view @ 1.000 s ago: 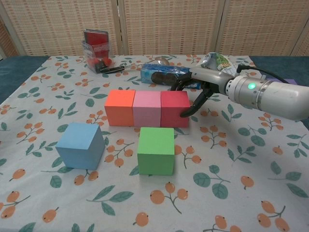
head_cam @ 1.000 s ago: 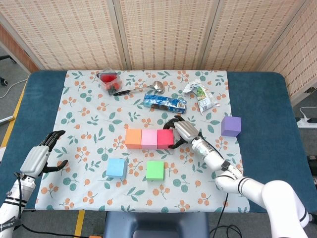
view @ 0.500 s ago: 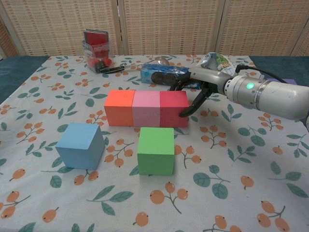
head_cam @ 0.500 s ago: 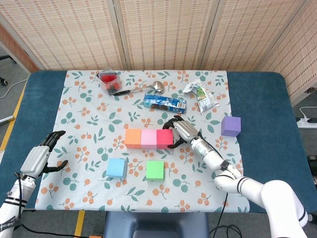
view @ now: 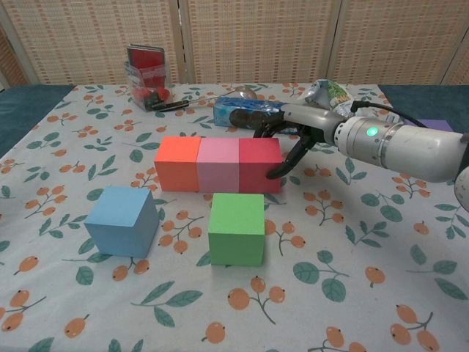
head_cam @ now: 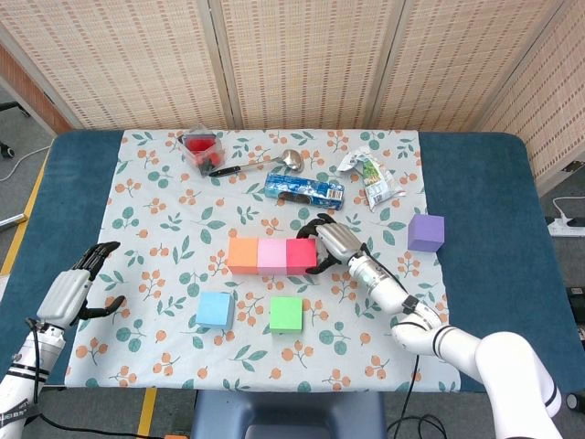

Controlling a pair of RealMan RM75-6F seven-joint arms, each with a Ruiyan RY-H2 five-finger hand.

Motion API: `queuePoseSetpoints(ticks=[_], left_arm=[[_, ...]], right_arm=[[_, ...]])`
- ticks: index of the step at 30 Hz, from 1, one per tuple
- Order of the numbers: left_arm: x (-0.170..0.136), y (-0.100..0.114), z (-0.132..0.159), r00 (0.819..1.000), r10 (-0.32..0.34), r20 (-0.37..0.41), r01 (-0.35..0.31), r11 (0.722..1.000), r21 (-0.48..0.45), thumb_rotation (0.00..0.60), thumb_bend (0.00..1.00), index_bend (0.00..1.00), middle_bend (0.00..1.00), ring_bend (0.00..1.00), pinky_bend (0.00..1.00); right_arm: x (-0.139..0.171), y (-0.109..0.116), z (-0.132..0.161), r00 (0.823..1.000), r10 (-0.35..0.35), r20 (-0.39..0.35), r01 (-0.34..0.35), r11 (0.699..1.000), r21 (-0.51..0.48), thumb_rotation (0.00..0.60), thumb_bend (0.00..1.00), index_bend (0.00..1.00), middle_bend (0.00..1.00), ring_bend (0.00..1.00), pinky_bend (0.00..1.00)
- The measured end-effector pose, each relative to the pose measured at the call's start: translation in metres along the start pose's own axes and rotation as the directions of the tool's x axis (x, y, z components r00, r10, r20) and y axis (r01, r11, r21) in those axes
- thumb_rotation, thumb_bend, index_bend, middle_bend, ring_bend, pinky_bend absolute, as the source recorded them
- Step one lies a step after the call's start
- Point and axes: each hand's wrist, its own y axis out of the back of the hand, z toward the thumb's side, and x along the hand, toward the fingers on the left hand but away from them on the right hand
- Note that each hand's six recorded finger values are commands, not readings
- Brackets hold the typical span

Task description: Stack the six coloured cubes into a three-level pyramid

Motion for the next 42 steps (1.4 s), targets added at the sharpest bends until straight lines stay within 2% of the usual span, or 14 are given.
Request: queuePoseSetpoints(ticks=[3, 6, 9, 11, 13, 21, 28, 34, 42], left_arm=[[0.0, 0.0, -0.001, 1.0, 0.001, -0.001, -0.001, 1.0, -0.002, 0.6, 0.31, 0.05, 0.06, 0.0, 0.21], [0.0, 0.0, -0.001, 1.0, 0.002, -0.001, -0.002, 1.0, -0.003, 0.6, 0.31, 0.05, 0.05, 0.0, 0.21], [0.0, 0.0, -0.001, 1.0, 0.003, -0.001, -0.003, 1.0, -0.005, 0.6, 0.31, 0.05, 0.05, 0.0, 0.21], [0.0, 0.0, -0.001, 1.0, 0.003, -0.001, -0.003, 1.0, -0.006, 0.6, 0.31, 0.05, 0.06, 0.0, 0.21], [0.0, -0.001, -0.001, 1.0, 0.002, 0.0, -0.002, 1.0, -0.006, 0.6, 0.31, 0.05, 0.05, 0.0, 0.2], [0.001, 0.0, 0.002, 1.0, 0.003, 0.007, -0.003, 1.0, -0.003, 0.6, 0.31, 0.05, 0.05, 0.0, 0.18], [0.001, 0.002, 0.006, 1.0, 0.006, 0.014, -0.006, 1.0, 0.002, 0.6, 0.31, 0.04, 0.05, 0.0, 0.18], [0.002, 0.003, 0.012, 1.0, 0.007, 0.022, -0.008, 1.0, 0.01, 0.6, 0.31, 0.04, 0.06, 0.0, 0.18], [0.003, 0.003, 0.011, 1.0, 0.001, 0.009, -0.001, 1.0, 0.013, 0.6, 0.31, 0.04, 0.06, 0.0, 0.18]], right_arm=[[-0.001, -0.001, 0.001, 1.0, 0.004, 0.0, -0.004, 1.0, -0.001, 0.6, 0.03, 0.34, 0.39, 0.16, 0.02], [-0.001, -0.002, 0.001, 1.0, 0.007, -0.002, -0.007, 1.0, 0.004, 0.6, 0.03, 0.28, 0.39, 0.14, 0.01], [0.0, -0.003, 0.001, 1.0, 0.014, -0.001, -0.014, 1.0, 0.006, 0.6, 0.03, 0.16, 0.36, 0.08, 0.0], [0.0, -0.003, 0.001, 1.0, 0.019, 0.0, -0.019, 1.0, 0.009, 0.6, 0.03, 0.05, 0.29, 0.03, 0.0], [0.001, -0.004, 0.0, 1.0, 0.026, 0.003, -0.026, 1.0, 0.009, 0.6, 0.03, 0.01, 0.24, 0.0, 0.0], [0.005, -0.005, -0.002, 0.998, 0.065, 0.018, -0.065, 0.998, 0.019, 0.6, 0.03, 0.0, 0.03, 0.0, 0.0], [0.014, 0.008, -0.004, 0.998, 0.056, 0.017, -0.057, 0.998, 0.034, 0.6, 0.03, 0.0, 0.01, 0.0, 0.0], [0.031, 0.042, -0.017, 0.998, 0.036, 0.047, -0.04, 0.995, 0.094, 0.6, 0.04, 0.0, 0.01, 0.0, 0.0], [0.022, 0.049, -0.025, 0.996, 0.023, 0.088, -0.033, 0.994, 0.107, 0.6, 0.04, 0.0, 0.01, 0.0, 0.0]])
